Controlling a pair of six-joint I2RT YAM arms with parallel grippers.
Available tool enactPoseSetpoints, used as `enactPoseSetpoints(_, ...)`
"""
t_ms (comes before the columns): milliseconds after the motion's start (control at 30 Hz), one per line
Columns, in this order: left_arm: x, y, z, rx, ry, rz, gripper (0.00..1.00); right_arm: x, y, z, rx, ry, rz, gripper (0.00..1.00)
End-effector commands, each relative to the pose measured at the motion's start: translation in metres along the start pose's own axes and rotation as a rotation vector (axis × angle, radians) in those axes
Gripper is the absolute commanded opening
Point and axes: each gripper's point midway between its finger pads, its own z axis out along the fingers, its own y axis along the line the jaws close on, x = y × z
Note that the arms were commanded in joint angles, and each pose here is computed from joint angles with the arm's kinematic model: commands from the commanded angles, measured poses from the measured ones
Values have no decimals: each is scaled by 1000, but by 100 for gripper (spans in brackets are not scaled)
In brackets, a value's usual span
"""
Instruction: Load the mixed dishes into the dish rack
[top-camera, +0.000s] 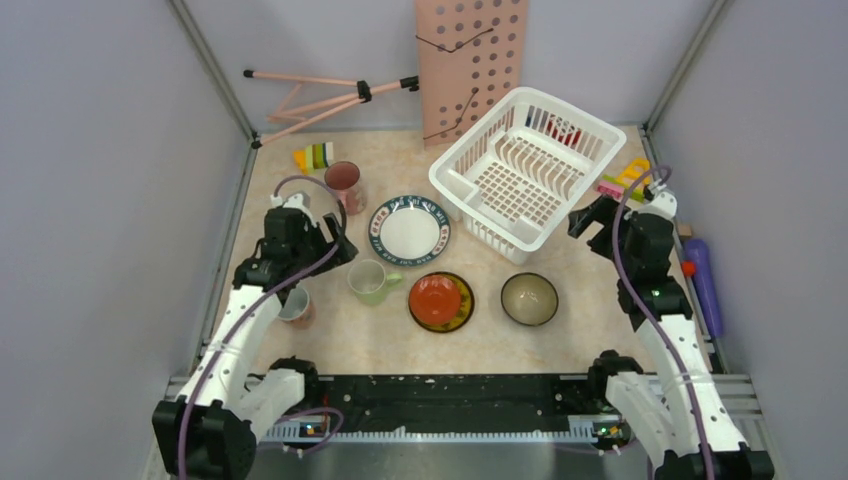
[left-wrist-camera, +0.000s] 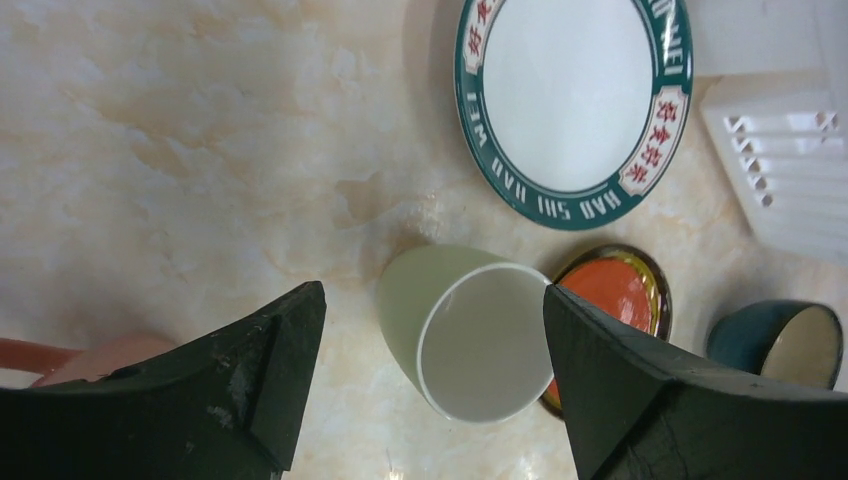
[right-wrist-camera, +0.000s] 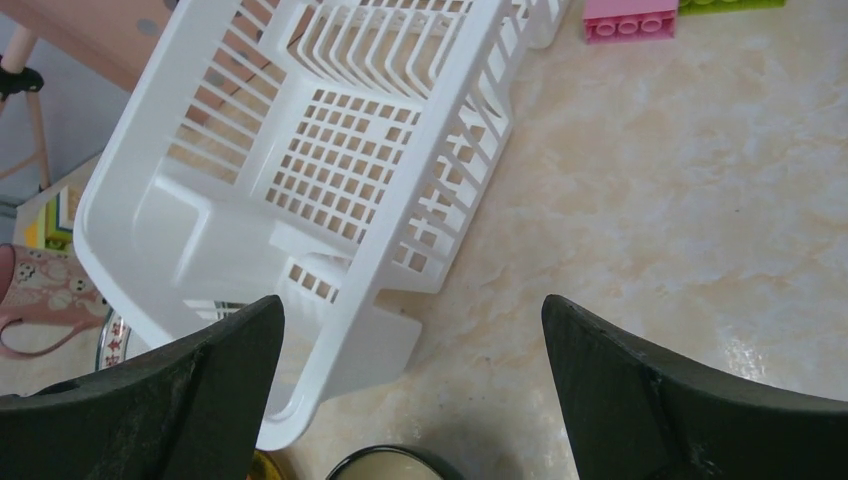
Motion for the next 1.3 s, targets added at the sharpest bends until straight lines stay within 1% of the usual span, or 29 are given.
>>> enactPoseSetpoints(0,24,-8,-6,10,117,95,85,-15,32,-7,-110,2,-10,99)
enactPoseSetpoints(100,39,-14,-3,11,151,127,85,-13,39,-8,-140,20,-13,99)
enactPoseSetpoints(233,55,-16,4,9,206,149,81,-7,43,-6,-168,40,-14,98)
enactPoseSetpoints(333,60,-10,10,-24,229,155,77,-4,44,-6,-175,44,-12,98)
enactPoseSetpoints(500,65,4,20,-103,249,150,74,-1,43,-5,-170,58,-13,98)
enactPoseSetpoints(567,68,4,24,-102,264,153,66,-1,44,-4,-171,61,-13,97)
enactPoseSetpoints(700,78,4,34,-94,296,122,61,-2,45,-4,-172,68,-13,97)
enactPoseSetpoints(900,79,13,36,-141,284,113,60,-2,47,-4,-177,73,-10,97)
enactPoseSetpoints(967,77,12,35,-140,276,111,58,-2,47,-3,-177,76,-8,97)
enactPoseSetpoints(1033,71,17,34,-173,248,115,52,-1,47,-1,-175,83,-8,97)
enactPoseSetpoints(1100,67,19,32,-190,230,117,41,1,46,0,-168,91,-7,97)
enactPoseSetpoints(1133,64,21,31,-202,217,116,39,1,45,0,-163,91,-5,97)
enactPoseSetpoints(1167,62,23,29,-212,201,116,34,1,44,0,-152,95,-2,97)
enactPoseSetpoints(1200,58,24,28,-220,184,118,23,1,42,1,-141,95,0,97)
enactPoseSetpoints(1233,57,25,27,-230,173,115,15,0,41,1,-132,93,0,97)
enactPoseSetpoints(1267,55,26,27,-237,165,112,5,-1,40,1,-126,91,1,97)
